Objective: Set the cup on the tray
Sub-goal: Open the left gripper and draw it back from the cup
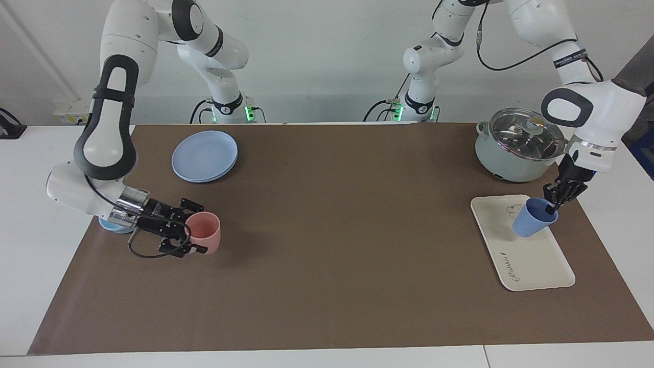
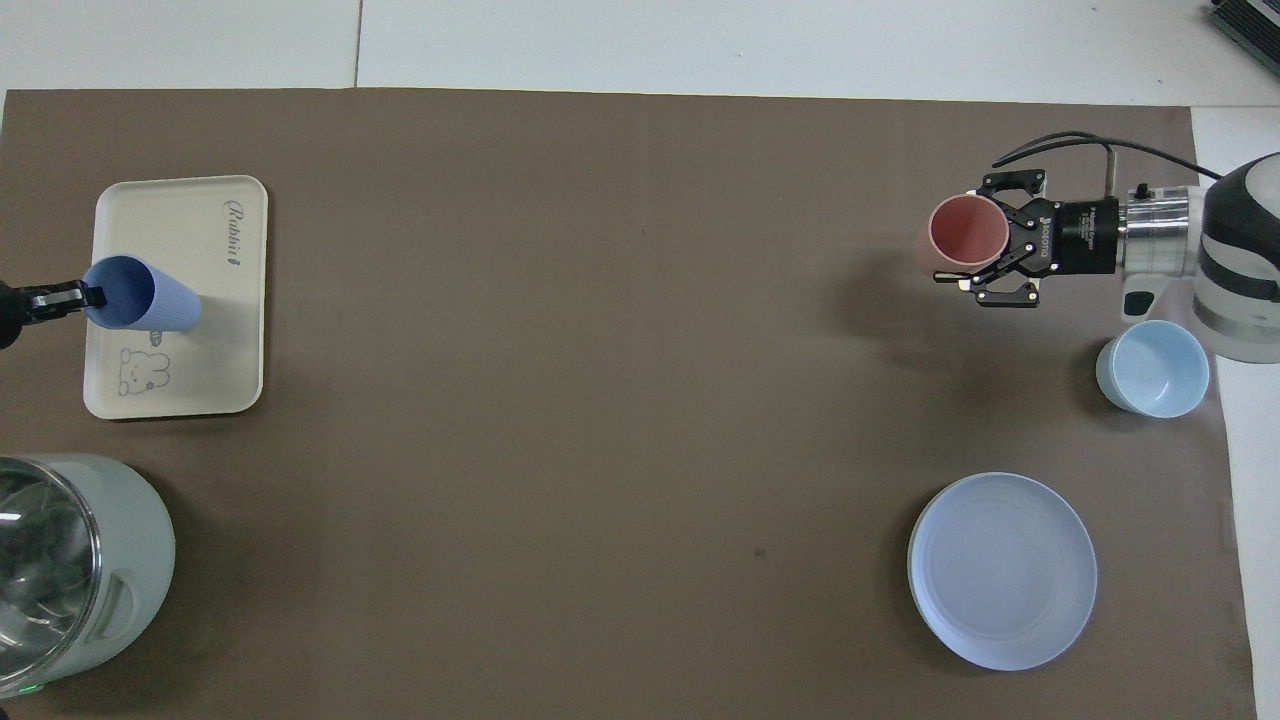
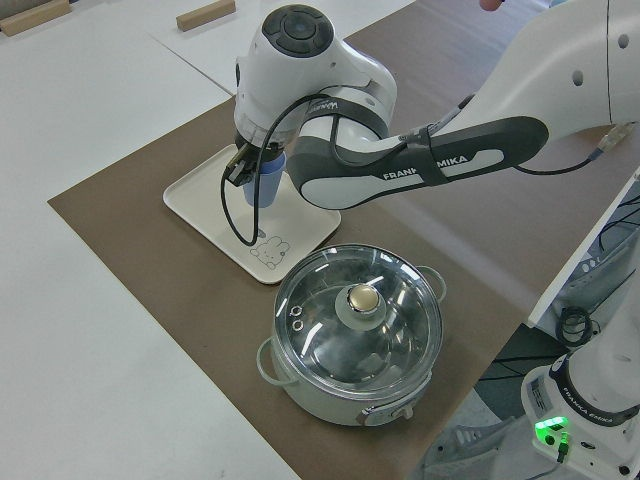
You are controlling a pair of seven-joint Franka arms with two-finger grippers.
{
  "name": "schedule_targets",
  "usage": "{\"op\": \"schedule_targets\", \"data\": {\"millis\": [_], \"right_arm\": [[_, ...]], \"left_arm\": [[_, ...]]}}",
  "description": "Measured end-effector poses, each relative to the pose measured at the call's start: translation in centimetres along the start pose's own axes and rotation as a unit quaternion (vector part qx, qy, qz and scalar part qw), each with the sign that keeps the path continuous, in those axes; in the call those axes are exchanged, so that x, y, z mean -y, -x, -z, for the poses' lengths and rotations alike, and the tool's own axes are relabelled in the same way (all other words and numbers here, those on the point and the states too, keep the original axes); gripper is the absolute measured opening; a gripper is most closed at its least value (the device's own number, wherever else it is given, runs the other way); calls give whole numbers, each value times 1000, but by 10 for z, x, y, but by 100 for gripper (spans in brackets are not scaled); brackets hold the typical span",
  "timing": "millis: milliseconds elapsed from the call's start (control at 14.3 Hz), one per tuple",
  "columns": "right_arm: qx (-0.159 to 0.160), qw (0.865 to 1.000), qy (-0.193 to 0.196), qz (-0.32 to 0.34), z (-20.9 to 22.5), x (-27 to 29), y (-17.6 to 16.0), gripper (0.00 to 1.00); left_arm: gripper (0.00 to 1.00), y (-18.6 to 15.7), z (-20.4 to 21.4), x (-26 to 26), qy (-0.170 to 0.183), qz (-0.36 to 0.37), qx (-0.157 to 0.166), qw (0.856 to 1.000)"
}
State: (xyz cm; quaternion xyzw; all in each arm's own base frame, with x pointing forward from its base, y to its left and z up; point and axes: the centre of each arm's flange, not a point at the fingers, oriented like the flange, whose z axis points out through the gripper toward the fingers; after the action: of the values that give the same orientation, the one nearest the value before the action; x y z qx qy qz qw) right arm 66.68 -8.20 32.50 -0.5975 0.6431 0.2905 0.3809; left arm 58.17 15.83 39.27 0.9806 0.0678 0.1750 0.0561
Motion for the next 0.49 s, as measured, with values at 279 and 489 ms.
{"op": "schedule_targets", "data": {"millis": [279,489], "right_arm": [[1,1000,-8,-11,10,0,-29,80],[3,1000,-8,-14,6,0,-49,80]], "left_arm": [[11,4,-4,-1,-2,-8,-2,1000],[44,13,-11,0,-8,-11,-10,1000]]}}
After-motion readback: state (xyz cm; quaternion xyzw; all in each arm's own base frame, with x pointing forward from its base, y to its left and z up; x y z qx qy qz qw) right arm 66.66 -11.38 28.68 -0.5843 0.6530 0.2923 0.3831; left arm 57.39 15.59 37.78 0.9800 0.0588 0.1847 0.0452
